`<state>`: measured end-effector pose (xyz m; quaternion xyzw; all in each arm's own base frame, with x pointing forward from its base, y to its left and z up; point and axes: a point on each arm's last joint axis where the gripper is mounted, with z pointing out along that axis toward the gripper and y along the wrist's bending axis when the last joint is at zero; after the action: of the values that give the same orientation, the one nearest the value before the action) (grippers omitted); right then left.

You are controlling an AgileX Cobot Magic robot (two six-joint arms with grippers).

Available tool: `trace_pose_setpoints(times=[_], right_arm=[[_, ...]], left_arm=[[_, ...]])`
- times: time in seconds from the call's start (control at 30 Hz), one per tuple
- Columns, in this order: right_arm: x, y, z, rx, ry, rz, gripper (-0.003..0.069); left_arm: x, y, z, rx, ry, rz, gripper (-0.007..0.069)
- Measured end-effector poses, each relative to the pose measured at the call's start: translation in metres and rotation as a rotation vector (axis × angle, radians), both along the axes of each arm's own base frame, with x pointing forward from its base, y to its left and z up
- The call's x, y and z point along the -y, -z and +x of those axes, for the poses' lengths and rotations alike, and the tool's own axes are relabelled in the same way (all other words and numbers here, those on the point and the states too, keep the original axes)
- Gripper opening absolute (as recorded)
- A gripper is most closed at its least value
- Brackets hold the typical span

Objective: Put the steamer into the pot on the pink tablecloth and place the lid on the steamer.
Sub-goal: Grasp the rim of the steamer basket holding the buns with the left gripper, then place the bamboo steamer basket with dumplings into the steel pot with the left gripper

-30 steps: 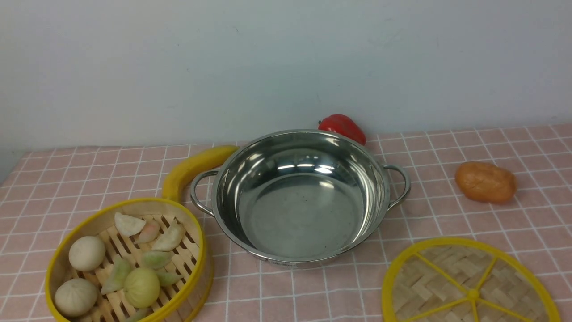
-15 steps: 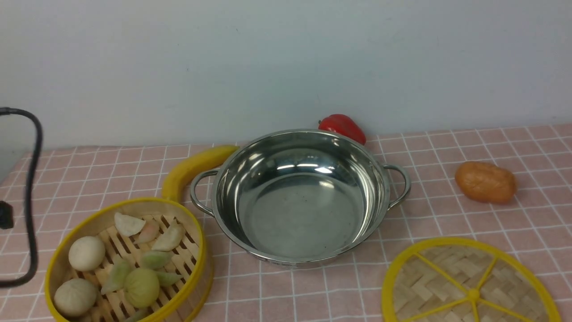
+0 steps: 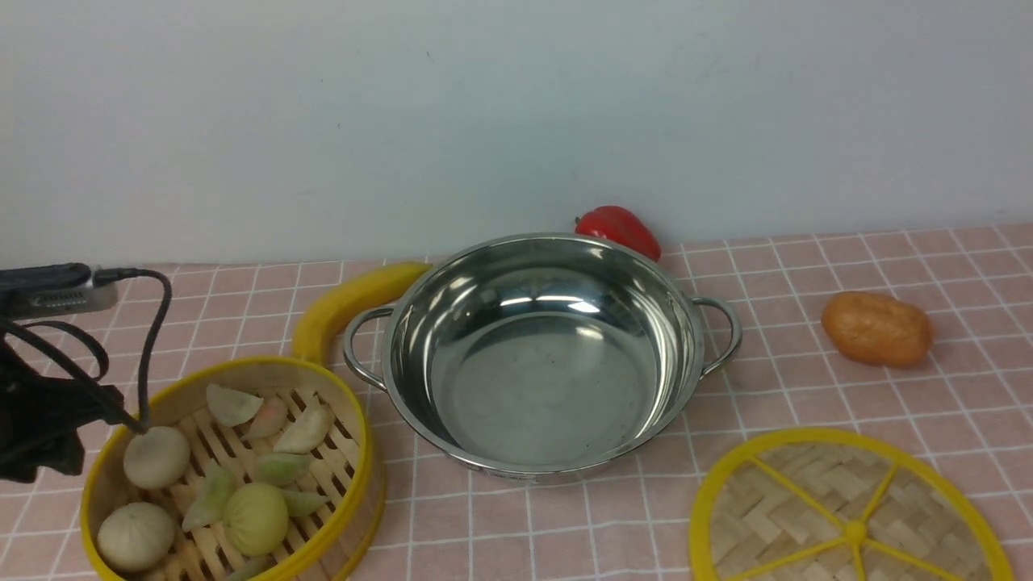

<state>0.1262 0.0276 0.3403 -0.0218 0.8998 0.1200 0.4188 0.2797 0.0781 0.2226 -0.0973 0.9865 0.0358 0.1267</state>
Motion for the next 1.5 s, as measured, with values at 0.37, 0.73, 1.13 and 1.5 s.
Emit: trace_pose_setpoints(times=[0.37, 0.73, 1.13, 1.5], right_arm=[[0.000, 0.000, 0.000, -0.001, 0.000, 0.000, 0.0240], [0.000, 0.001, -0.001, -0.013, -0.003, -0.002, 0.0240], [-0.002, 0.002, -0.002, -0.031, -0.011, 0.025, 0.0240], [-0.003, 0.004, -0.005, -0.074, -0.022, 0.033, 0.0240]], left_arm=[[-0.004, 0.027, 0.012, -0.044, 0.029, 0.003, 0.0243], [-0.007, 0.070, 0.024, -0.129, 0.023, -0.019, 0.0158], [-0.014, 0.060, 0.026, -0.170, -0.011, -0.025, 0.0029], [-0.073, -0.038, 0.019, -0.049, -0.183, 0.010, 0.0029]])
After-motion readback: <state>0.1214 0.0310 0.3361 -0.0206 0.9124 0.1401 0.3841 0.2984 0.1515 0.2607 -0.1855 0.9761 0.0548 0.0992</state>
